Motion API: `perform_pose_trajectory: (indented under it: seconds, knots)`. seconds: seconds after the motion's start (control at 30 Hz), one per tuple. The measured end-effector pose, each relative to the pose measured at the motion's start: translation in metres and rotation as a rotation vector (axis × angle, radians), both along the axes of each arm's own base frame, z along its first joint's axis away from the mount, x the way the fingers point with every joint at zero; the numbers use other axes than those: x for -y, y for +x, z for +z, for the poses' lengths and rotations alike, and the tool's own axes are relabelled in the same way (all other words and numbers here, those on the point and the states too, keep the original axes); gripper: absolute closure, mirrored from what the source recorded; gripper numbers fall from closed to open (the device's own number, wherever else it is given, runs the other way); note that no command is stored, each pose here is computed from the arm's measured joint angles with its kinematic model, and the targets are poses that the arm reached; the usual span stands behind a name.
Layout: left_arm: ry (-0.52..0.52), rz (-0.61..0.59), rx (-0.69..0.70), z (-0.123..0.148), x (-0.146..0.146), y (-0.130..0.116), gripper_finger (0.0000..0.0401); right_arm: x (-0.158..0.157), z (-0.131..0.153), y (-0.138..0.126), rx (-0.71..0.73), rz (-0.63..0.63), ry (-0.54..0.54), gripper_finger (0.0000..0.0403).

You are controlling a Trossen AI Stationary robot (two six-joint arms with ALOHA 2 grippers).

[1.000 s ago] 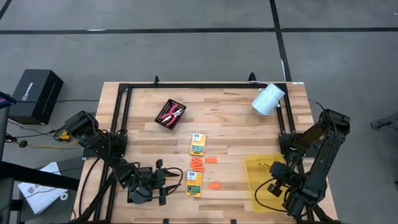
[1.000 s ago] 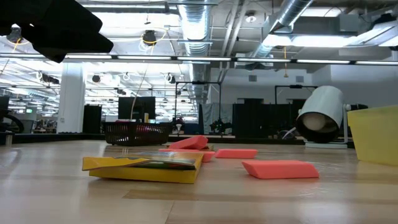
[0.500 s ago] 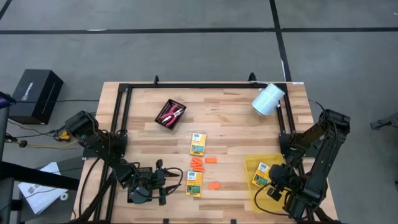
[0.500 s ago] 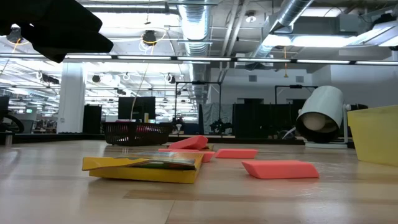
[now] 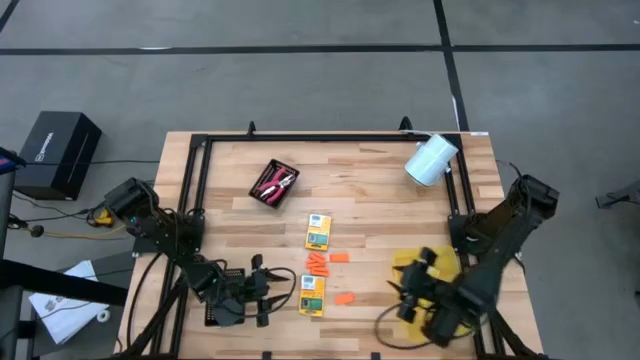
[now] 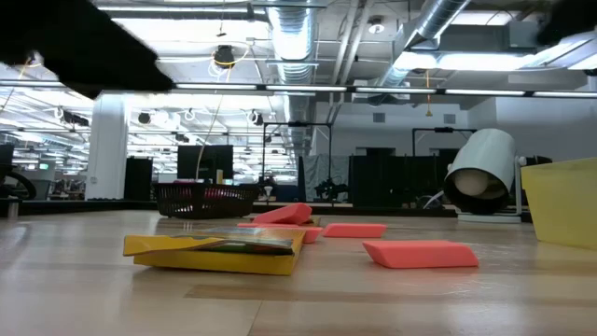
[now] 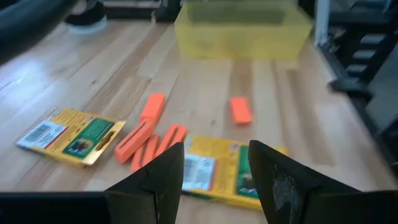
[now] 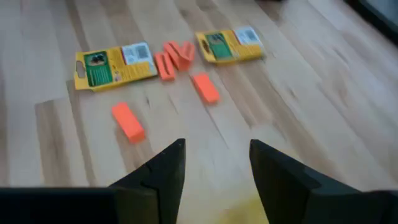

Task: Pick & Place School Supplies
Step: Put the yellow crayon box into the yellow basket

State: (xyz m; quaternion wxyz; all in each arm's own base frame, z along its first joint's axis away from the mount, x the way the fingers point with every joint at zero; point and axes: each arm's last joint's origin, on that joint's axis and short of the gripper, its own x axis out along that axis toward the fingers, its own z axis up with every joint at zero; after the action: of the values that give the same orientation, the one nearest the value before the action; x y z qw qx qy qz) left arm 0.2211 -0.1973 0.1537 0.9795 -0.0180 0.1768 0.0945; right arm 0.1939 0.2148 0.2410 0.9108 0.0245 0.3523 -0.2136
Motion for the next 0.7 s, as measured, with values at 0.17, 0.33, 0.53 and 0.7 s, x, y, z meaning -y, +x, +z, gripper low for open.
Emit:
perform_pose_trajectory:
  seconds: [0.17, 0.33, 0.53, 0.7]
  knots:
    - [-0.016, 0.008, -0.146, -0.013, -0.024, 0.015, 0.0229, 0.016, 0.003, 0.038, -0.03, 0.088, -0.057, 0.0251]
    - [-0.032, 0.018, -0.223, -0.023, -0.041, 0.028, 0.0229, 0.028, 0.003, 0.053, -0.077, 0.135, -0.061, 0.0262]
    - [-0.042, -0.004, -0.286, -0.038, -0.043, 0.031, 0.0229, 0.024, 0.004, 0.055, -0.052, 0.154, -0.013, 0.027]
    - [-0.012, -0.054, -0.317, -0.049, -0.029, 0.025, 0.0229, 0.009, -0.009, 0.055, 0.067, 0.232, 0.048, 0.0269]
